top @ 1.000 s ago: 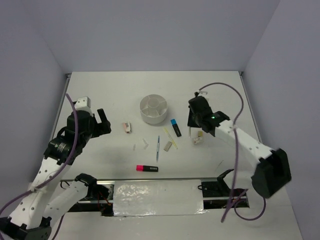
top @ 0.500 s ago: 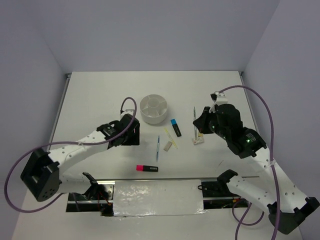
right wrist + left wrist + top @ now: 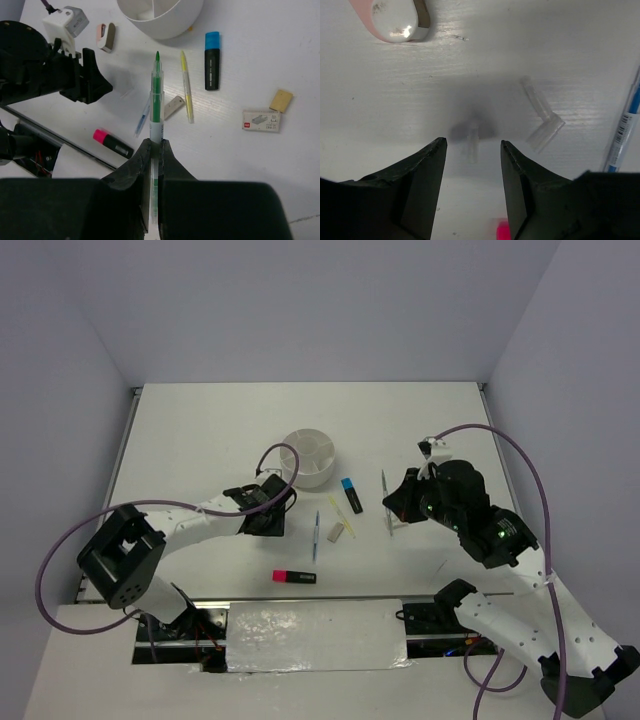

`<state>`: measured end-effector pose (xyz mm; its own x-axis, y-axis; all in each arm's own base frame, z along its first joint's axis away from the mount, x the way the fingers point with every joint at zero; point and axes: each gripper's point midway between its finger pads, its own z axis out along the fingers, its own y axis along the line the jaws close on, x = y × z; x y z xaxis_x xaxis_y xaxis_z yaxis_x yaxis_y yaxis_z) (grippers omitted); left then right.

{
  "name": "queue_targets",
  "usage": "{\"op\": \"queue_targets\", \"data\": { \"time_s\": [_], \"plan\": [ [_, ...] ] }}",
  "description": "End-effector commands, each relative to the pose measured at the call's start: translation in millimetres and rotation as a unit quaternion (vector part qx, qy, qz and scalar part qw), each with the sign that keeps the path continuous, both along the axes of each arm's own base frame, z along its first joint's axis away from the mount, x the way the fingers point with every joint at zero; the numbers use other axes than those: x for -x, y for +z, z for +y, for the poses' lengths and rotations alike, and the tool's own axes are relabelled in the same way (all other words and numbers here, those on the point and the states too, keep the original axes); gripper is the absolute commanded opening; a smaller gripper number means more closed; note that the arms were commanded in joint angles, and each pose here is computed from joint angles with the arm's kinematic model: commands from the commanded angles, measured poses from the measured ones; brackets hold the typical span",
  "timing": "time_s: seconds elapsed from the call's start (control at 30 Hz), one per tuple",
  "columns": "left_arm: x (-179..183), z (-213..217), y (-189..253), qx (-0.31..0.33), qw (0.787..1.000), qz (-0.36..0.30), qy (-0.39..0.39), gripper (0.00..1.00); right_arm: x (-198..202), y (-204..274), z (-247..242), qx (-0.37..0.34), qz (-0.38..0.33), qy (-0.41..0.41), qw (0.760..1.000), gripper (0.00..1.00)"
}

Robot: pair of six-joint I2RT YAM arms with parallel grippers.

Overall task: Sort the stationery into containers
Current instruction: Close the pen cap on the pen.

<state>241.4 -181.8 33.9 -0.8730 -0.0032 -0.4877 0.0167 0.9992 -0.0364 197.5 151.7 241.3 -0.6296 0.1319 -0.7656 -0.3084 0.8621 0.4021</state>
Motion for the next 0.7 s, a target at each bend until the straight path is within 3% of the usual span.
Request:
{"op": "queue_targets", "data": {
  "time_s": [0.0, 0.27, 0.47, 0.67],
  "plan": [
    [-4, 0, -8, -0.008, 1.0, -0.004, 0.009, 0.59, 5, 5, 6, -0.01, -0.009, 0.019, 1.0, 0.0],
    [0, 4, -11, -0.01, 1.0, -0.004, 0.009, 0.58, 6, 5, 9, -0.012, -0.007, 0.023, 1.0, 0.01],
    [3, 8, -17, -0.022, 1.0, 0.004, 0.011, 0.5, 6, 7, 13, -0.015, -0.007, 0.027, 0.999, 0.01],
    [6, 7, -24, -0.021, 1.0, 0.015, 0.006, 0.36, 7, 8, 13, -0.014, -0.008, 0.028, 0.999, 0.01]
  ]
}}
